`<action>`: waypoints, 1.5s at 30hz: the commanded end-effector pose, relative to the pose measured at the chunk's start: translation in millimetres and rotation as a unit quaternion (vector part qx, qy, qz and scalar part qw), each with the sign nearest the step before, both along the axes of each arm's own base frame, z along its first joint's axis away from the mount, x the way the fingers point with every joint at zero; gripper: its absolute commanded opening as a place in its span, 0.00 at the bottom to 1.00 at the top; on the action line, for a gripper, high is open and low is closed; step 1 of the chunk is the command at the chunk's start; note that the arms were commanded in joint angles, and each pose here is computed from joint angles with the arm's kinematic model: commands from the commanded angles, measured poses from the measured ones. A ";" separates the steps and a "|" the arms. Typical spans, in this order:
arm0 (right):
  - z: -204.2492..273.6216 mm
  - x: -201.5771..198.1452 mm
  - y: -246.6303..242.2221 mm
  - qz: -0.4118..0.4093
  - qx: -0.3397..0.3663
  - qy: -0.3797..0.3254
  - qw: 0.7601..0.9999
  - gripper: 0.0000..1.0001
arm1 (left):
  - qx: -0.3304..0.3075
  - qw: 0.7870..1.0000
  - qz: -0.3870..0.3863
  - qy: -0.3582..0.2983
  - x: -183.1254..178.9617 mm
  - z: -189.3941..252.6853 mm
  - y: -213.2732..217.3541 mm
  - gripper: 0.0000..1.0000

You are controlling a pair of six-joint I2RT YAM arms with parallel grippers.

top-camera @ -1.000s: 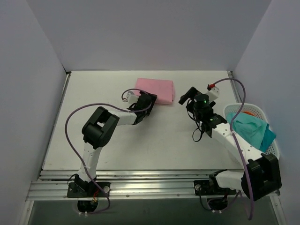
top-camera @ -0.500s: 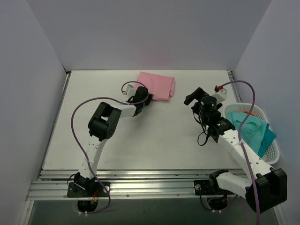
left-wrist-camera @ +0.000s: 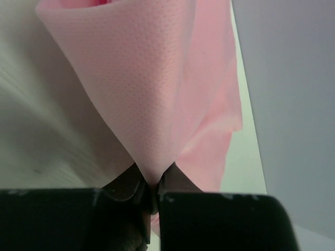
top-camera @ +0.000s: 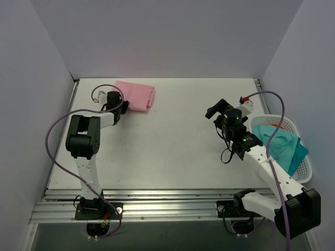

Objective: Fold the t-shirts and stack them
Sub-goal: Neatly place the folded tshirt to the corner

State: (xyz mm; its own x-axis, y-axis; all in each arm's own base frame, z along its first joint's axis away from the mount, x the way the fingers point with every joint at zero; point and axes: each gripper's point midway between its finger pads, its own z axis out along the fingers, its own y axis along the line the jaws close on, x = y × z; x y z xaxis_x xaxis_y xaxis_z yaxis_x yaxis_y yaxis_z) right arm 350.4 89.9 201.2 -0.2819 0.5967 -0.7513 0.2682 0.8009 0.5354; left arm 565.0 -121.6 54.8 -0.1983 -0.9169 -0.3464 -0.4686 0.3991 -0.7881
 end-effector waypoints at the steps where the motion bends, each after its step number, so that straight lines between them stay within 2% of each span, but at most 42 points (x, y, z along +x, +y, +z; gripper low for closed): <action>1: 14.3 0.5 -1.0 -0.002 0.015 -0.026 1.000 1.00 | 0.024 0.999 -0.017 -0.036 1.1 41.2 50.8 0.02; 2: 14.3 0.6 -0.7 -0.002 0.016 -0.026 1.000 1.00 | 0.039 0.998 -0.007 -0.038 3.0 45.0 82.2 0.02; 3: 13.7 0.2 -0.4 -0.002 0.018 -0.026 1.000 1.00 | 0.044 0.998 -0.008 -0.033 2.4 45.3 92.0 0.02; 5: 12.8 0.7 0.7 0.000 0.021 -0.029 0.999 1.00 | 0.055 0.998 0.002 -0.027 1.7 46.7 139.0 0.02; 8: 11.7 2.8 4.1 0.006 0.025 -0.029 0.999 1.00 | 0.067 0.997 -0.029 -0.034 5.9 50.1 165.6 0.03; 9: 9.7 3.7 5.3 0.008 0.025 -0.027 0.999 1.00 | 0.074 0.996 -0.035 -0.022 4.2 46.8 169.4 0.13; 10: 10.6 4.7 7.1 0.011 0.028 -0.029 0.999 1.00 | 0.088 0.995 -0.033 -0.021 8.2 53.4 177.5 0.31; 11: 9.5 5.0 8.0 0.013 0.028 -0.028 0.999 1.00 | 0.104 0.994 -0.031 -0.010 5.6 52.3 186.0 0.32; 12: 7.3 5.5 8.5 0.014 0.028 -0.025 0.999 1.00 | 0.112 0.994 -0.009 0.007 0.0 48.0 204.8 0.40; 13: 6.9 5.1 9.5 0.017 0.028 -0.024 0.999 1.00 | 0.110 0.994 -0.003 0.011 -4.3 45.7 213.3 0.53; 16: 4.4 3.6 8.2 0.016 0.024 -0.022 0.999 1.00 | 0.089 0.996 0.013 0.002 -13.7 51.5 234.3 0.68; 17: 4.2 3.3 7.8 0.016 0.024 -0.022 0.999 1.00 | 0.087 0.996 0.016 -0.004 -17.3 58.7 233.6 0.86; 19: 6.3 2.7 7.3 0.015 0.024 -0.023 0.999 1.00 | 0.093 0.995 0.038 0.006 -26.2 66.3 239.9 0.87; 22: 10.2 0.5 4.4 0.010 0.019 -0.023 0.999 1.00 | 0.110 0.992 0.064 -0.010 -44.4 105.5 243.3 0.88; 23: 11.5 -0.5 2.3 0.005 0.016 -0.024 1.000 1.00 | 0.128 0.988 0.073 -0.037 -54.3 142.8 244.5 0.91; 25: 16.6 -3.4 -0.8 -0.001 0.012 -0.027 1.000 1.00 | 0.146 0.985 0.084 -0.041 -73.4 168.9 242.8 0.92; 26: 21.0 -5.5 -1.3 -0.002 0.011 -0.031 0.999 1.00 | 0.158 0.980 0.087 -0.077 -87.9 208.9 236.4 0.93; 28: 28.3 -7.9 3.1 0.007 0.004 -0.037 0.999 1.00 | 0.172 0.977 0.079 -0.098 -107.1 234.5 220.1 0.94; 29: 32.9 -9.8 6.9 0.014 0.001 -0.042 0.999 1.00 | 0.184 0.971 0.052 -0.142 -120.5 268.5 190.8 0.94; 30: 35.7 -12.6 7.4 0.017 -0.014 -0.042 0.999 1.00 | 0.194 0.969 0.036 -0.148 -130.2 275.6 173.1 0.96; 31: 48.3 -13.8 12.6 0.025 -0.019 -0.051 0.998 1.00 | 0.231 0.960 0.007 -0.157 -138.4 284.3 155.7 0.96; 32: 52.1 -18.1 24.0 0.044 -0.028 -0.049 0.997 1.00 | 0.255 0.952 -0.014 -0.170 -157.6 300.7 123.2 0.96; 34: 53.6 -27.7 31.2 0.064 -0.056 -0.032 0.996 1.00 | 0.303 0.937 -0.042 -0.169 -179.2 305.1 93.3 0.96; 36: 71.5 -39.9 49.6 0.101 -0.057 -0.053 0.992 1.00 | 0.340 0.922 -0.029 -0.184 -212.7 319.0 63.2 0.97; 37: 76.5 -45.8 57.2 0.122 -0.059 -0.064 0.989 1.00 | 0.375 0.908 -0.045 -0.179 -221.0 307.2 53.3 0.95; 38: 81.5 -53.0 60.5 0.135 -0.054 -0.077 0.986 1.00 | 0.380 0.901 -0.042 -0.204 -232.2 318.9 47.0 0.94; 39: 86.5 -58.3 69.3 0.152 -0.048 -0.090 0.983 1.00 | 0.375 0.888 -0.098 -0.247 -240.6 324.9 14.0 0.94; 40: 88.1 -62.8 74.0 0.168 -0.044 -0.095 0.980 1.00 | 0.408 0.858 -0.146 -0.274 -247.9 307.2 1.3 0.94; 41: 90.8 -65.7 77.0 0.177 -0.038 -0.107 0.978 1.00 | 0.375 0.827 -0.143 -0.394 -252.9 344.8 -19.1 0.94; 42: 95.0 -65.8 81.4 0.184 -0.032 -0.119 0.975 1.00 | 0.347 0.809 -0.145 -0.451 -260.5 346.2 -29.3 0.94; 43: 95.7 -66.6 84.0 0.191 -0.030 -0.123 0.973 1.00 | 0.248 0.838 -0.106 -0.474 -265.5 338.6 -24.7 0.94; 44: 93.8 -66.7 87.2 0.197 -0.027 -0.120 0.973 1.00 | 0.192 0.830 -0.082 -0.517 -273.5 317.7 -20.2 0.94; 45: 94.3 -67.4 89.3 0.201 -0.026 -0.119 0.972 1.00 | 0.205 0.823 -0.077 -0.524 -261.0 313.8 -7.9 0.94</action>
State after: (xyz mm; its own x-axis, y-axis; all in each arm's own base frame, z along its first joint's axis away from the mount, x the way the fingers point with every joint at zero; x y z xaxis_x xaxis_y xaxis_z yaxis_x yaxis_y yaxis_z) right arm 283.4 169.0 294.6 -0.2974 0.4585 -0.8374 -0.1443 0.8454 0.5142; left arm 310.3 -148.6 337.8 0.1026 -0.5171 -0.8497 0.3062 0.8292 -0.4676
